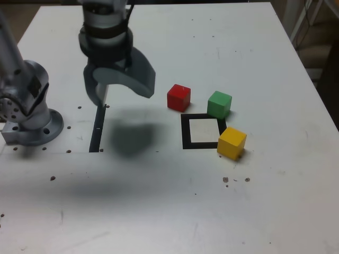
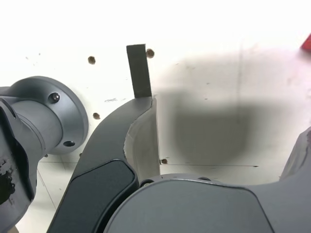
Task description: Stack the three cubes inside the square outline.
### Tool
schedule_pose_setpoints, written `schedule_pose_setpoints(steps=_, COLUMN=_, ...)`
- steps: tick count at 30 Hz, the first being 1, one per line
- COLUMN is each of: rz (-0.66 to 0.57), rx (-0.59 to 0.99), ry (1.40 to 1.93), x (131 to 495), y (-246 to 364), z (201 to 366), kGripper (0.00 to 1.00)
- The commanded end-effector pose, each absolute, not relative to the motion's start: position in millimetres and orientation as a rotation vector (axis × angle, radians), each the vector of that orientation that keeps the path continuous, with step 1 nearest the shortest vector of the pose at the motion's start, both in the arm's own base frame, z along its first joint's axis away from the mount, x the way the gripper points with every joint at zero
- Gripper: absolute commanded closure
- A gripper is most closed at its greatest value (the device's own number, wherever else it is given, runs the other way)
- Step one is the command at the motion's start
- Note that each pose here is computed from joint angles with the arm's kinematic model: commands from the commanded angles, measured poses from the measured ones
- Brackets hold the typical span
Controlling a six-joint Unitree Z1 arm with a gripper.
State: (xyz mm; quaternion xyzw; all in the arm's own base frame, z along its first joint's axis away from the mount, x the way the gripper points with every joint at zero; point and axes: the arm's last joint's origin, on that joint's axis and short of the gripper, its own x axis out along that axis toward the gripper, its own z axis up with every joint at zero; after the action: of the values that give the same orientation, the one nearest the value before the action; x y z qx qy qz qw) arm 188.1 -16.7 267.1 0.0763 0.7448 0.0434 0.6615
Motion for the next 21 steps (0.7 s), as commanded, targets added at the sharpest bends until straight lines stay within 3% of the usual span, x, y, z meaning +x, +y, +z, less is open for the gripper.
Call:
schedule_pose_setpoints(steps=1, rz=0.096, rx=0.194, ry=1.688, x=195, y=-17, z=270.3, kGripper=0.03)
schedule_pose_setpoints(steps=11, rz=0.005, rx=0.294, ry=1.668, x=225, y=-8, z=278.1, kGripper=0.03)
schedule_pose_setpoints(steps=21, rz=-0.09, rx=0.366, ry=1.696, x=251, y=13, z=273.8, kGripper=0.03)
